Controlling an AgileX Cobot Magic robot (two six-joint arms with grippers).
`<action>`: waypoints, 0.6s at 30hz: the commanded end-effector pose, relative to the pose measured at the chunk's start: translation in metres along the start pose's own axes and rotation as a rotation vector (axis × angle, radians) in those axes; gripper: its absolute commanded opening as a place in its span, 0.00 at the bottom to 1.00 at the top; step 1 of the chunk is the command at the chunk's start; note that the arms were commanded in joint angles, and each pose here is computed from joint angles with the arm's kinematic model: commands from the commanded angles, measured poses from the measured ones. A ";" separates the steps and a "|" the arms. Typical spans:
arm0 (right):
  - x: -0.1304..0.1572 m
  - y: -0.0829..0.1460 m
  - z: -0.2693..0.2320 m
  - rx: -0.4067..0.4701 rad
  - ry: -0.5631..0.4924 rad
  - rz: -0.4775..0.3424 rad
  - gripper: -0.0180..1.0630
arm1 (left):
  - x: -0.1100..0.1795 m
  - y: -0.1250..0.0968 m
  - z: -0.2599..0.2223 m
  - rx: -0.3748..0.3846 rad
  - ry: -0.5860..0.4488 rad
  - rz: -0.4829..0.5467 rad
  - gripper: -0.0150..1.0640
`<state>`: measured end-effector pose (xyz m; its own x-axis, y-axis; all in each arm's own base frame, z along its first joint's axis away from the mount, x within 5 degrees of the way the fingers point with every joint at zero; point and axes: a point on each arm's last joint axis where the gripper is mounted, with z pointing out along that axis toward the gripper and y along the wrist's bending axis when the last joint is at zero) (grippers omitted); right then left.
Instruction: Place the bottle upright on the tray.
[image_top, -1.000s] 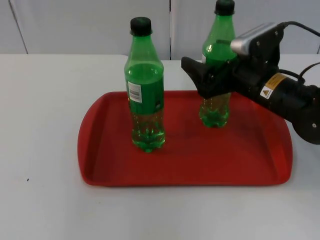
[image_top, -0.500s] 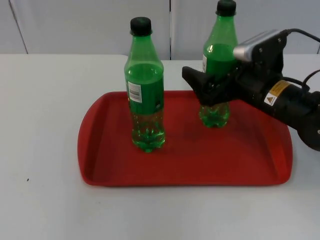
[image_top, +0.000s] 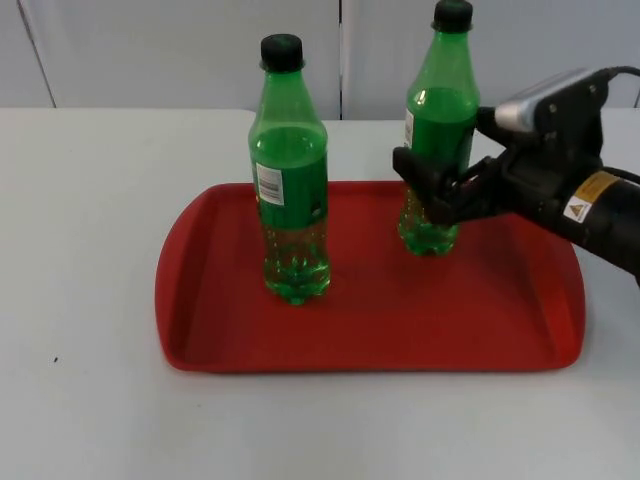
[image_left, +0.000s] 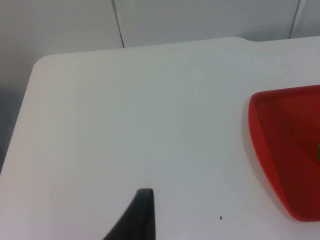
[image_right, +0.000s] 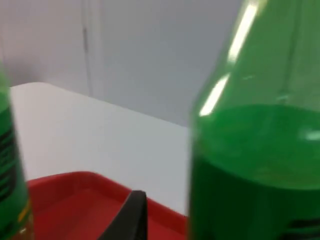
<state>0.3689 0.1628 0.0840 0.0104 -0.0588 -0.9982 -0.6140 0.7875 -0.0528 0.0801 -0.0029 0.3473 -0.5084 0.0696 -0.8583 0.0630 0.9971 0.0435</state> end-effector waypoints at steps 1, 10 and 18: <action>-0.008 -0.003 -0.007 0.038 -0.009 0.005 0.99 | 0.000 0.000 -0.001 -0.003 -0.010 -0.002 0.99; -0.024 0.011 -0.040 -0.010 0.029 0.001 0.99 | 0.000 0.000 -0.001 -0.003 -0.010 -0.002 0.99; -0.046 0.018 -0.062 -0.037 0.227 -0.012 0.99 | 0.000 0.000 -0.001 -0.003 -0.010 -0.002 0.99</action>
<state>0.3131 0.1436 0.1263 -0.1196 -0.1821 -0.9760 -0.6459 0.7609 -0.0628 0.0801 -0.0029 0.3473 -0.5084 0.0696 -0.8583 0.0630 0.9971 0.0435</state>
